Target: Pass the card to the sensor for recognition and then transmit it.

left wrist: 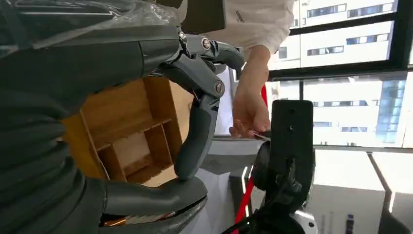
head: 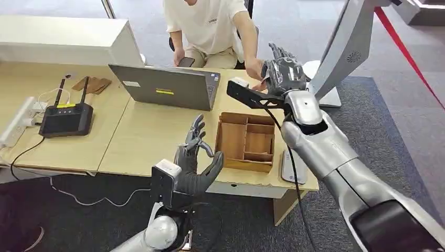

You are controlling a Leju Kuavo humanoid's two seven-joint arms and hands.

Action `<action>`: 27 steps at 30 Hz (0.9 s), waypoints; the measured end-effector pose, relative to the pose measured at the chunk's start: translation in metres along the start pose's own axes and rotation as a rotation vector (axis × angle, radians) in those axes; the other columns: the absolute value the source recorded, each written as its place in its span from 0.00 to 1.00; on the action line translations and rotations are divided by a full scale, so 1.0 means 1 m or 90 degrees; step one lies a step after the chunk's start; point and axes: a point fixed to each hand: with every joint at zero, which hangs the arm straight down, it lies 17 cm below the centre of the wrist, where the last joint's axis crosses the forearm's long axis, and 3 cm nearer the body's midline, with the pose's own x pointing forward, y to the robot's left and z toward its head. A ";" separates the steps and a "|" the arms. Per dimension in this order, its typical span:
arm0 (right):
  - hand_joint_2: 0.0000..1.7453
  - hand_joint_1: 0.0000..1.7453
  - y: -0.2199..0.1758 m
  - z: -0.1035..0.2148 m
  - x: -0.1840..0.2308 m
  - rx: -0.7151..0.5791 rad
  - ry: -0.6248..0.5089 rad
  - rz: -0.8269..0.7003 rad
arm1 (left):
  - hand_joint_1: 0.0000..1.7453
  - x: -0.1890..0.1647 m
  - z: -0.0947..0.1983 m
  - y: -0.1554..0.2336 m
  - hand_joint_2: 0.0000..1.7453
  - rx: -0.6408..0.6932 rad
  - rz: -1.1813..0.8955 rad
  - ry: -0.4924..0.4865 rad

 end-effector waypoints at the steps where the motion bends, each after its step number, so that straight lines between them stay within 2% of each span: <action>1: 1.00 1.00 0.003 0.000 -0.001 0.004 0.002 0.004 | 0.00 -0.001 0.000 0.000 1.00 -0.001 -0.001 0.001; 17: 1.00 1.00 0.022 0.000 -0.008 0.033 0.012 0.044 | 0.00 -0.007 0.001 -0.003 1.00 -0.008 -0.009 0.007; 18: 1.00 0.81 0.023 0.000 -0.009 0.034 0.013 0.047 | 0.00 -0.007 0.001 -0.003 1.00 -0.008 -0.010 0.007; 19: 1.00 0.10 0.024 0.000 -0.010 0.035 0.013 0.049 | 0.00 -0.007 0.001 -0.003 1.00 -0.008 -0.010 0.007; 20: 1.00 0.00 0.025 0.000 -0.010 0.035 0.014 0.050 | 0.00 -0.008 0.001 -0.003 1.00 -0.009 -0.010 0.007; 27: 1.00 0.00 0.024 -0.001 -0.015 0.024 0.018 0.050 | 0.00 -0.009 0.001 -0.003 1.00 -0.009 -0.012 0.008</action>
